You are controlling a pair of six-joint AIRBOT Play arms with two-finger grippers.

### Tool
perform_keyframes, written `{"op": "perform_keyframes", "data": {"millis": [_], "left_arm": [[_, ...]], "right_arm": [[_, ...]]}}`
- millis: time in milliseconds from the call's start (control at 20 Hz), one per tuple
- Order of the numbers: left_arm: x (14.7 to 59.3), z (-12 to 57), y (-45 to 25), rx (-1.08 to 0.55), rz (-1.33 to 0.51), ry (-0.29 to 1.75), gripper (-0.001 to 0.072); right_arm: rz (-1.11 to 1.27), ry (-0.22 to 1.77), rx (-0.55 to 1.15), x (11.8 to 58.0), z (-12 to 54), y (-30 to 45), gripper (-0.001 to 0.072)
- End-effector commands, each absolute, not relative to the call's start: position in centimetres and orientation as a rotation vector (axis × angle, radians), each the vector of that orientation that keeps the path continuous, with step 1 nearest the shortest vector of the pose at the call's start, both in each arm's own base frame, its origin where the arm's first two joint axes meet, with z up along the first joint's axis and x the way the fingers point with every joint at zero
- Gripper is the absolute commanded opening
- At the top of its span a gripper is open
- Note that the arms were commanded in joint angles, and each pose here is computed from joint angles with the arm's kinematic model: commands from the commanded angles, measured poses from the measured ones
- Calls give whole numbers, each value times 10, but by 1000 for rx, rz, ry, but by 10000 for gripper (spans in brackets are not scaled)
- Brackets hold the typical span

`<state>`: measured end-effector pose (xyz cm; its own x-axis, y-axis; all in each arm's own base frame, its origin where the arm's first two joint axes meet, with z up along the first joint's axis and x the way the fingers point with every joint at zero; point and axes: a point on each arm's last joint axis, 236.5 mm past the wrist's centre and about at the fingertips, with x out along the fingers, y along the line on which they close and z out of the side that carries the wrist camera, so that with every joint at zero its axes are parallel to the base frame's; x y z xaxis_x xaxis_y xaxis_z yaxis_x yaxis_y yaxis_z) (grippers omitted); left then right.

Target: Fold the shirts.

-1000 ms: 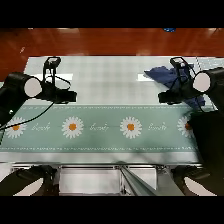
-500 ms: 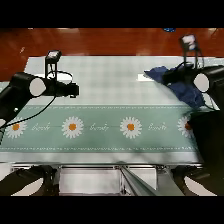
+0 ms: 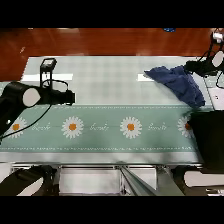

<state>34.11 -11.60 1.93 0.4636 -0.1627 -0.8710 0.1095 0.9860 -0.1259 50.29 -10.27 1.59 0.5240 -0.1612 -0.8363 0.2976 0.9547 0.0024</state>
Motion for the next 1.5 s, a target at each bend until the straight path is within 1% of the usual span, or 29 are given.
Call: {"op": "perform_keyframes", "data": {"millis": [0, 50, 200, 350, 400, 450, 500, 600, 650, 800, 950, 1050, 1200, 1350, 1450], "left_arm": [[334, 28, -117, -98, -177, 1021, 509], [335, 27, -118, -100, -177, 1020, 508], [344, 33, -121, -112, -185, 972, 508], [348, 38, -128, -152, -201, 953, 508], [347, 37, -131, -167, -206, 960, 508], [346, 36, -132, -174, -208, 964, 507], [345, 36, -135, -181, -214, 968, 507], [343, 36, -142, -181, -231, 971, 507], [342, 36, -144, -174, -239, 971, 507], [333, 30, -143, -163, -237, 1013, 507], [318, 18, -119, -83, -182, 1098, 507], [315, 23, -98, -33, -156, 1100, 507], [317, 44, -83, -63, -128, 1037, 507], [316, 55, -82, -70, -130, 1004, 507], [316, 55, -82, -70, -131, 1002, 507]], "right_arm": [[-214, 1161, 167, 495, -37, -114, 401], [-203, 1206, 124, 490, -50, -117, 401], [-192, 1328, 103, 473, -86, -117, 401], [-187, 1367, 109, 468, -99, -115, 398], [-185, 1367, 113, 468, -99, -114, 324], [-167, 1382, 105, 464, -99, -112, 84], [-130, 1403, 87, 460, -98, -107, 27], [-119, 1408, 84, 455, -86, -105, 27], [-116, 1374, 91, 459, -72, -103, 27], [-95, 1152, 136, 480, 6, -91, 27], [-56, 865, 153, 492, 116, -76, 27], [-10, 737, 126, 481, 189, -60, 27], [41, 479, 22, 461, 309, -29, 27], [94, 264, -32, 433, 407, 2, 27], [137, 137, -50, 413, 460, 23, 27]]}}
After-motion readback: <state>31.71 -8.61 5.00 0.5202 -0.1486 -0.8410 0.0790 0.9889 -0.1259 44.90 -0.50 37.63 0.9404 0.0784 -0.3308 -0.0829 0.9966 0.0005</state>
